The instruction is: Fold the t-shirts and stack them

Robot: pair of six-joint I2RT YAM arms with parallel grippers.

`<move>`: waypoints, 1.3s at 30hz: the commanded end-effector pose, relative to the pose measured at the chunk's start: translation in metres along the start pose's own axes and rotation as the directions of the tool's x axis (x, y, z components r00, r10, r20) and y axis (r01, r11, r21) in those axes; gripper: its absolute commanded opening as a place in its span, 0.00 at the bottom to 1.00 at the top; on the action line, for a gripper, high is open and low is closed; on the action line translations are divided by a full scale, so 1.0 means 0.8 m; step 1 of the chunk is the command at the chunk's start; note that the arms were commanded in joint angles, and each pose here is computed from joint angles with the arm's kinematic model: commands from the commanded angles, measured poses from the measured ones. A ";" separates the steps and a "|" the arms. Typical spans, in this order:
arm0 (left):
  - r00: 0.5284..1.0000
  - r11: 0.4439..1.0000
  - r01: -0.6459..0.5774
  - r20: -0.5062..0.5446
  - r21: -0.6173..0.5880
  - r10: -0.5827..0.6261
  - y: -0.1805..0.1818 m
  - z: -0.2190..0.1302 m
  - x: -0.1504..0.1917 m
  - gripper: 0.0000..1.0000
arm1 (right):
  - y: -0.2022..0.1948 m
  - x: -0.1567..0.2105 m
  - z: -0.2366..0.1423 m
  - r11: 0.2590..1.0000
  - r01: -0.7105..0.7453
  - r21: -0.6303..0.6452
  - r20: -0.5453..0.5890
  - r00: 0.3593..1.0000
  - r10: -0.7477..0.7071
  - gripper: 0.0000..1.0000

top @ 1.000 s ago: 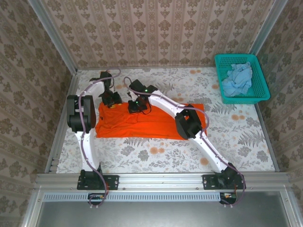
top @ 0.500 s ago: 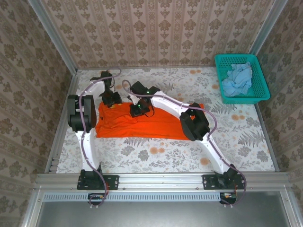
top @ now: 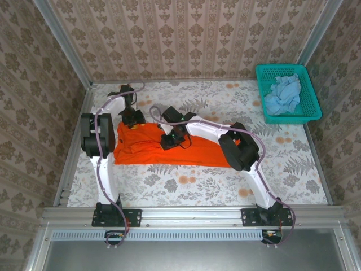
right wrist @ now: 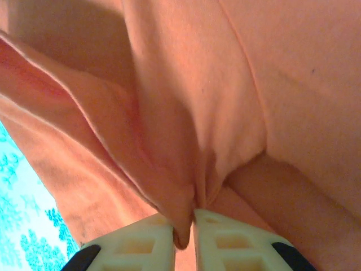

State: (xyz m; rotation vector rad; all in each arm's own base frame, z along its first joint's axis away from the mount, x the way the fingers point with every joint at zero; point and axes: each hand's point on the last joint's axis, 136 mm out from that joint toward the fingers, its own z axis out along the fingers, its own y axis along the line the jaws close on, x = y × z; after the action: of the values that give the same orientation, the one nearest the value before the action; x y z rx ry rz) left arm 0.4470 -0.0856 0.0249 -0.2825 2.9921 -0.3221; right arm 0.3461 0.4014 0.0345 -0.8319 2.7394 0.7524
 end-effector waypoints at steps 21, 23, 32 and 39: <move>0.994 0.997 -0.075 0.073 -0.011 0.076 -0.029 -0.058 -0.002 0.49 | 0.017 -0.077 -0.074 0.951 -0.211 -0.228 0.222 0.939 0.262 0.37; 0.996 0.997 -0.072 0.056 -0.017 0.072 -0.025 -0.055 0.006 0.49 | 0.025 -0.086 -0.067 0.958 -0.197 -0.207 0.227 0.943 0.243 0.42; 0.999 0.997 -0.048 -0.016 -0.052 0.047 -0.003 -0.033 0.025 0.47 | 0.070 -0.082 -0.031 0.998 0.001 -0.057 0.144 0.990 0.008 0.56; 0.998 0.999 -0.017 -0.063 -0.048 0.014 0.006 -0.014 0.031 0.47 | 0.065 -0.070 -0.009 0.990 0.091 0.105 0.108 0.989 -0.102 0.59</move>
State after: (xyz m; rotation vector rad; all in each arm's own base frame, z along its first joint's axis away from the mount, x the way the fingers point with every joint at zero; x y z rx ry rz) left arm 0.4318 -0.0877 0.0494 -0.2324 2.9962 -0.2748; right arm 0.3572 0.4764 0.0957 -0.8146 2.5674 0.7981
